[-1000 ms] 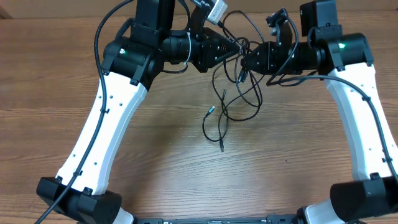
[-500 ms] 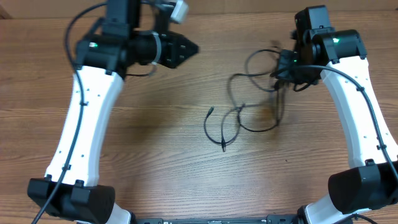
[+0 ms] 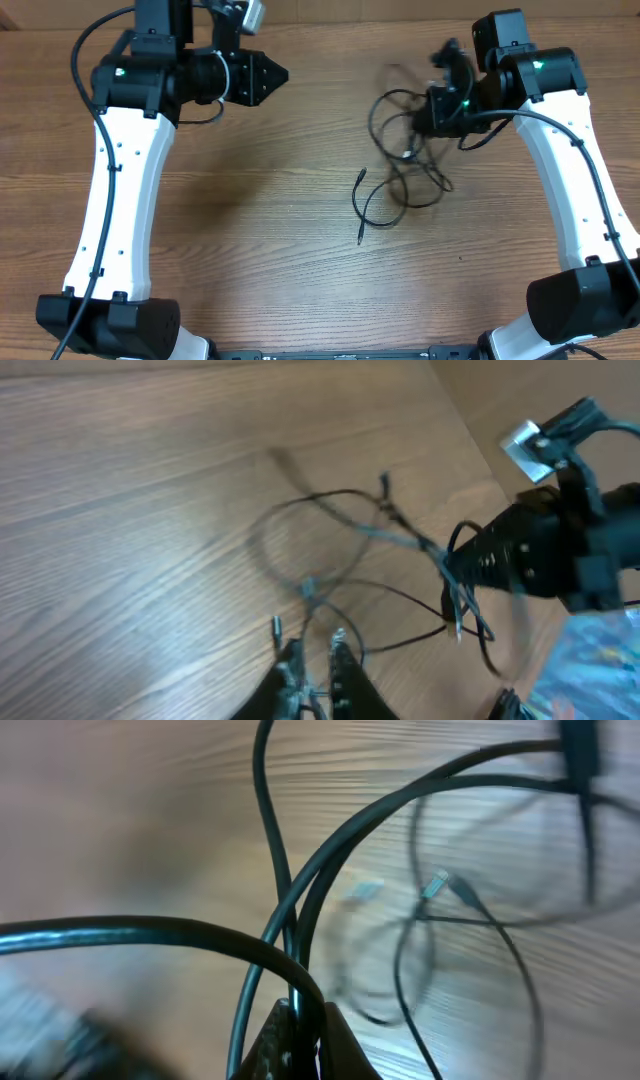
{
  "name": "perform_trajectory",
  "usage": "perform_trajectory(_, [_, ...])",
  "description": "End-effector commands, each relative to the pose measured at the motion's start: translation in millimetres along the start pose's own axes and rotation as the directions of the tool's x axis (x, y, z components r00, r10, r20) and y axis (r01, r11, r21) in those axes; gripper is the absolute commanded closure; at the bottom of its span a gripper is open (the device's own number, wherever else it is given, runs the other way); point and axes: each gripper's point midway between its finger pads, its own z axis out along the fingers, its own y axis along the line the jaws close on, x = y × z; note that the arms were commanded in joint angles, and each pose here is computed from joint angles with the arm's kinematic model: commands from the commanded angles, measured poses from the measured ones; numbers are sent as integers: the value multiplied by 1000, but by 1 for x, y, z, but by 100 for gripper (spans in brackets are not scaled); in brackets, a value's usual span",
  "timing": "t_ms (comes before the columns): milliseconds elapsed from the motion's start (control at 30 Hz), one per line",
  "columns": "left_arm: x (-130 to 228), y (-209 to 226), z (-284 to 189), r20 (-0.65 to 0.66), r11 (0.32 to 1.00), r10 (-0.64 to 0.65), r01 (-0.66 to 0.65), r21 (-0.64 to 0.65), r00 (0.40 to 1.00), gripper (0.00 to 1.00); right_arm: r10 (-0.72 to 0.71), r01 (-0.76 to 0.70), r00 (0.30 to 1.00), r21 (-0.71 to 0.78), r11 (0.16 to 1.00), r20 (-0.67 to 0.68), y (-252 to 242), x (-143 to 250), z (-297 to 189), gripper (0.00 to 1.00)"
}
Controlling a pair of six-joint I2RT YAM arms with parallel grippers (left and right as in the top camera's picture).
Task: Untangle cables
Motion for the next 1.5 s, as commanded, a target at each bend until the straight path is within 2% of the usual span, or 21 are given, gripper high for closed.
perform_trajectory(0, [1,-24,-6,5,998,61,-61,22,998,84,-166,181,983,-339,923,74,62,-3,-13,96])
perform_trajectory(233, [25,-54,21,-98,993,83,-75,88,992,54,-176,203,979,-389,898,105,72,-8,-17,96])
perform_trajectory(300, [29,-62,29,-116,991,98,-86,105,988,50,-175,206,978,-419,884,111,77,-7,-19,96])
perform_trajectory(600, [41,-74,53,-170,985,118,-94,144,978,49,-175,224,974,-527,820,142,96,-9,-30,96])
perform_trajectory(867, [23,-77,56,-101,984,113,-98,149,988,49,-167,217,976,-567,795,140,103,-7,-35,96])
perform_trajectory(1067, [7,-90,55,-44,975,85,-74,208,995,49,-162,211,977,-575,790,135,104,-6,-35,96])
perform_trajectory(1467, [13,-88,55,-98,978,-68,85,189,993,50,-157,208,978,-608,767,137,110,-5,-39,96])
